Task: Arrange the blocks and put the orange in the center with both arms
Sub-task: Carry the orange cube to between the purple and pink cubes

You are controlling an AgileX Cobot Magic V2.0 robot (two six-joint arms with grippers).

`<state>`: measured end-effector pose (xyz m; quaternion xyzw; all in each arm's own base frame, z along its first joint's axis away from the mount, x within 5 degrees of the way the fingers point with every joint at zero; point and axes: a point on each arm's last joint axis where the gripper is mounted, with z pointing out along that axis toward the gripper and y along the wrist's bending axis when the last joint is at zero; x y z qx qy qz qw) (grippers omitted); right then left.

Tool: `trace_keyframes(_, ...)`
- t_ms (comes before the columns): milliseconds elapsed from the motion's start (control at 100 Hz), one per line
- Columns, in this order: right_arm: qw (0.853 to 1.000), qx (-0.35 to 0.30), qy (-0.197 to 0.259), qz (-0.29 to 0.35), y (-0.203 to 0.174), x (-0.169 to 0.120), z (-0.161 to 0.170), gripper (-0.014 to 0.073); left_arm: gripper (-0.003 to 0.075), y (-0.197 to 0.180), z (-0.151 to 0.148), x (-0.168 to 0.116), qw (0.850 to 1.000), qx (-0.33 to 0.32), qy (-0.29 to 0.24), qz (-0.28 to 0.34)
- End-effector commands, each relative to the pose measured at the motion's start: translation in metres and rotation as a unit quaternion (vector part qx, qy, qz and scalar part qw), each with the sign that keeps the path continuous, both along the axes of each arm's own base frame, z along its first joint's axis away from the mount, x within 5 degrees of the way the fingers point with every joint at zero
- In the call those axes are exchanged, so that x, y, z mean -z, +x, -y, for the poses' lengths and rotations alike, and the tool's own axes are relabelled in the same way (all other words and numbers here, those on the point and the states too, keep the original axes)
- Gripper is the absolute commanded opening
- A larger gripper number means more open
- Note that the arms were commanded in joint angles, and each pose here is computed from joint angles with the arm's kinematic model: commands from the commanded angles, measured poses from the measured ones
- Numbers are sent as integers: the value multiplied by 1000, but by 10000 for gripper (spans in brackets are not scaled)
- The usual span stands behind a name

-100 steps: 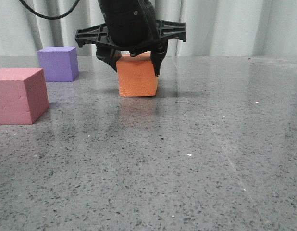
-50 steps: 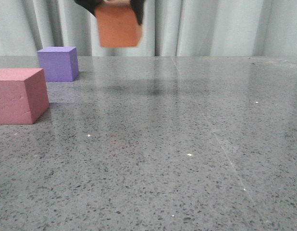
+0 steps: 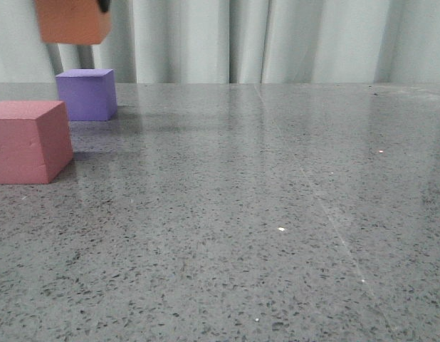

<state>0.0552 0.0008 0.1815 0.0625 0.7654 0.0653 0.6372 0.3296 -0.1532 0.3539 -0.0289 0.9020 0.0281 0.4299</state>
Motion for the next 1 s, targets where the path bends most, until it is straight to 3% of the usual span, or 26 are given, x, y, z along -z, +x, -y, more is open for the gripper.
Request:
trace_keyframes(0,998,-1,-9,60,-1,-14,0,-61,178,-9,-12,-18,998,16,-16,52)
trace_keyframes(260,998,-1,-9,60,-1,-14,0,-61,179,-6,-27,17,998,25,-43,33)
trace_keyframes(600,998,-1,-9,60,-1,-14,0,-61,179,-7,-24,46,997,47,-63,19)
trace_keyframes(990,998,-1,-9,60,-1,-14,0,-61,179,5,-18,74,998,45,-47,-18)
